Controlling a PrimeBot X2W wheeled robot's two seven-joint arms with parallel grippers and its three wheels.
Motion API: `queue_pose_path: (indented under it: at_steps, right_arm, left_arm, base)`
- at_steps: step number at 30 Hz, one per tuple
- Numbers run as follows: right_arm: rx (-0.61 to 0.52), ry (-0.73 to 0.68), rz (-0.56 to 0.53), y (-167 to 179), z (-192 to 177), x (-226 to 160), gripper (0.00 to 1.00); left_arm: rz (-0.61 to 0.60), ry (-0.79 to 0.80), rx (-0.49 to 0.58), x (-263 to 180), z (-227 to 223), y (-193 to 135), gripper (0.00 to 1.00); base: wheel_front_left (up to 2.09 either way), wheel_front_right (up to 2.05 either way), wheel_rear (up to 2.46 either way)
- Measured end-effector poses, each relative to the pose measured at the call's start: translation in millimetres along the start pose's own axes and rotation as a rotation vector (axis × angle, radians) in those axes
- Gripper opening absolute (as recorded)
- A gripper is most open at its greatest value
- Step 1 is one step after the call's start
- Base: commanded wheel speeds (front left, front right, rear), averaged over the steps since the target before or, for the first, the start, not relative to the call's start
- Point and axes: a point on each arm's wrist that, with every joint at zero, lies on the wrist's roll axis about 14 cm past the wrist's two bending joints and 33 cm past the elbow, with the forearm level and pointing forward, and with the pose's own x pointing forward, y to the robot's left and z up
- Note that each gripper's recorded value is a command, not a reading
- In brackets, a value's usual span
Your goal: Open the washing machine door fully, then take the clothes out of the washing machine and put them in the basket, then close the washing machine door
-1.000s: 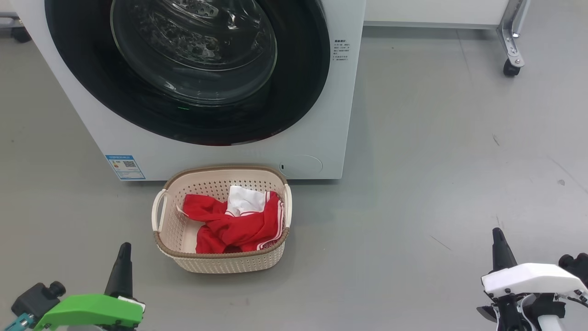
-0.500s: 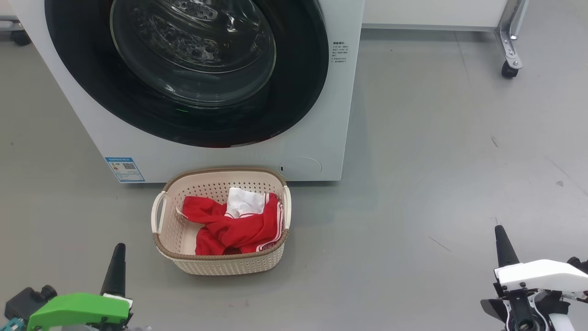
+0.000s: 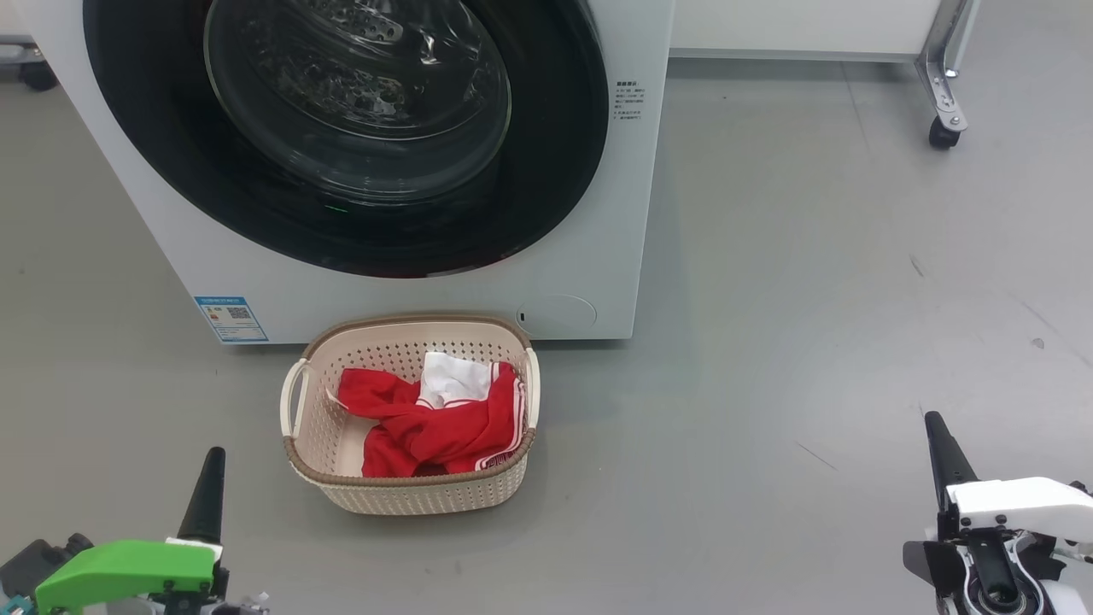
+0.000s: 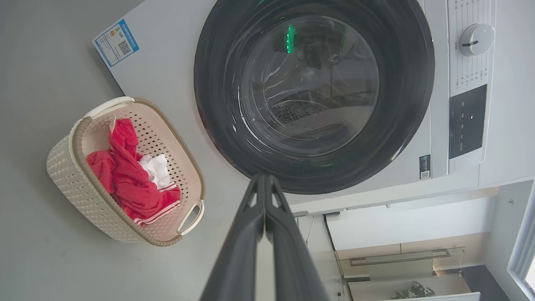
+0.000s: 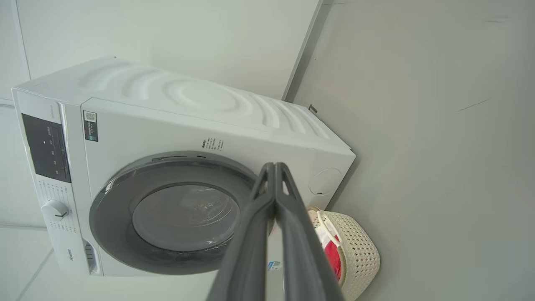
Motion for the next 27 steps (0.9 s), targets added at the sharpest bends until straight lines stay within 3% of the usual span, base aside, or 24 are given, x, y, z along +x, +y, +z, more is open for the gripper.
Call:
queue_pose_path:
  at_steps: [17, 27]
  right_arm:
    - [0.213, -0.012, 0.055, 10.4, 10.7, 2.1, 0.00]
    - [0.219, -0.015, 0.055, 10.3, 11.6, 2.2, 0.00]
  left_arm:
    - [-0.027, -0.005, -0.166, 3.6, 6.2, -7.7, 0.00]
    - [-0.029, -0.005, -0.186, 3.8, 5.7, -8.1, 0.00]
  base:
    - [0.00, 0.00, 0.00]
    - [0.00, 0.00, 0.00]
